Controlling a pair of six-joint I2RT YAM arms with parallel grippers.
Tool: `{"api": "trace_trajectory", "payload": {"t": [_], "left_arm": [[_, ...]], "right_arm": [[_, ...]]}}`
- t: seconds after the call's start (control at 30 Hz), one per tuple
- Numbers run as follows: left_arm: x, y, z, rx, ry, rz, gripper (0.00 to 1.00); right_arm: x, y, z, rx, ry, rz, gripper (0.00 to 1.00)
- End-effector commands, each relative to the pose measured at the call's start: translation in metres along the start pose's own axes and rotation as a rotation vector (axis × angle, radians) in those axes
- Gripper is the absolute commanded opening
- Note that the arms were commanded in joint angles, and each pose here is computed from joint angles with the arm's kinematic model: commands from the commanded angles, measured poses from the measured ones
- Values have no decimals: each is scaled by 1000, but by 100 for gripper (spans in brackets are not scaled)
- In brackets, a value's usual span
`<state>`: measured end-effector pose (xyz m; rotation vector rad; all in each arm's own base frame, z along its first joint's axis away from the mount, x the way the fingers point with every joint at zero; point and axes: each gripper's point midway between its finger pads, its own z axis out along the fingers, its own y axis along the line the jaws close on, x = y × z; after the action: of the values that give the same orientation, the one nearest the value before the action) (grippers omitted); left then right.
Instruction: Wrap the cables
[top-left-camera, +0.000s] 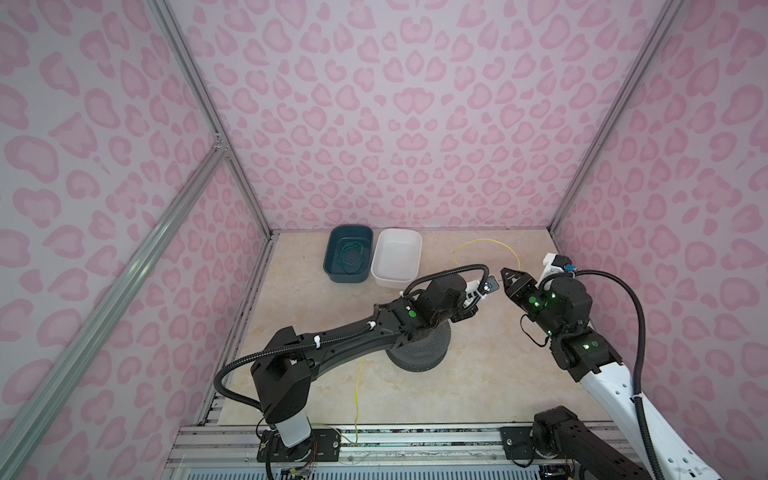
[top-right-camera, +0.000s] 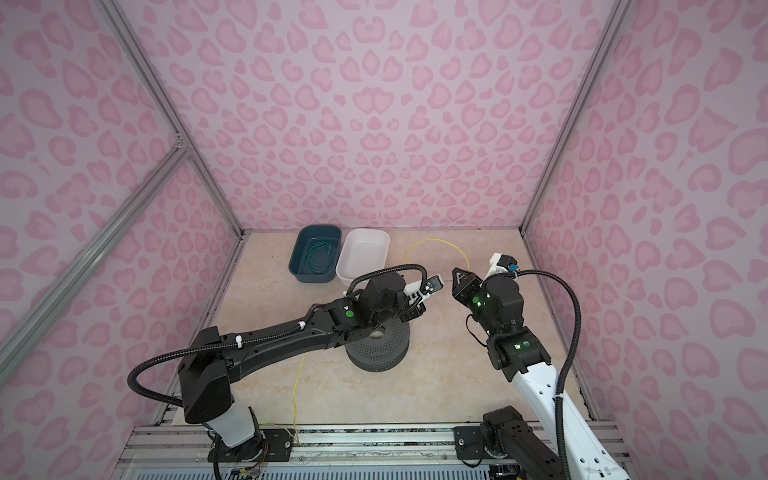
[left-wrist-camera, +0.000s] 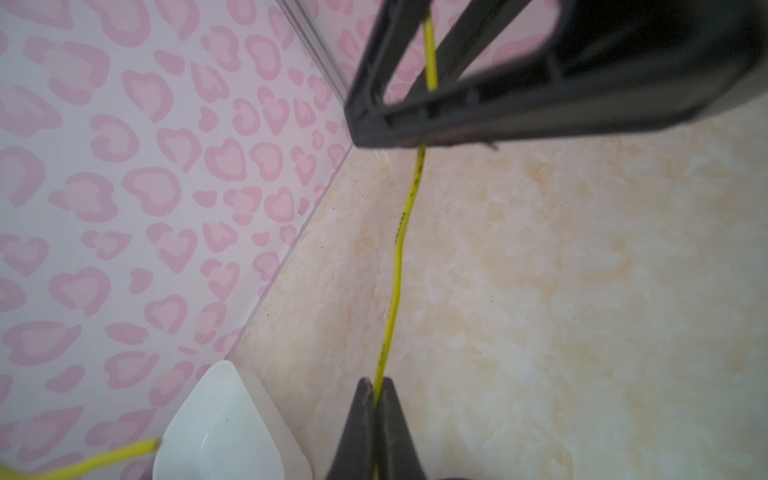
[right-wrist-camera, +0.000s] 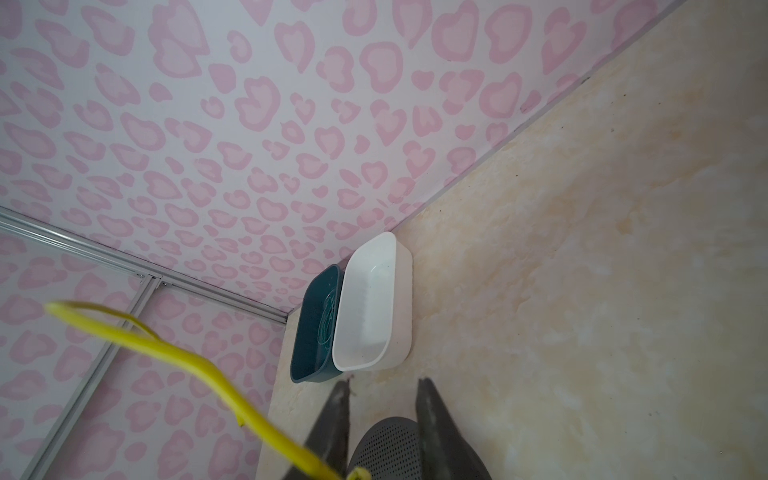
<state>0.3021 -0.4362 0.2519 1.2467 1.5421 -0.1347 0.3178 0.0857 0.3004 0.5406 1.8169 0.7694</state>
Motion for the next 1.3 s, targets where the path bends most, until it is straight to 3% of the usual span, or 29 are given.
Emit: {"api": "trace_trajectory", "payload": {"t": [0.0,0.27,0.43,0.67,0.87,1.1,1.27], "left_arm": [[16,9,-2,-49,67,62,4],[62,4,-11,-40,215,194,4],[80,0,-18,-45,280,256,4],[90,-5,-27,-28,318,280,4],[91,-9,-29,-5,316,282,4],[95,-11,-26,3,332,283,4],[92,-11,-27,3,331,283,4]], "right_arm": [[-6,5,-6,22,28,-146,40],[-5,46,-20,47,263,-571,40],[4,82,0,103,384,-895,45],[32,98,32,123,550,-1205,54],[51,96,30,80,620,-1289,57],[75,89,19,-15,694,-1302,58],[80,79,33,38,695,-1333,57]]}}
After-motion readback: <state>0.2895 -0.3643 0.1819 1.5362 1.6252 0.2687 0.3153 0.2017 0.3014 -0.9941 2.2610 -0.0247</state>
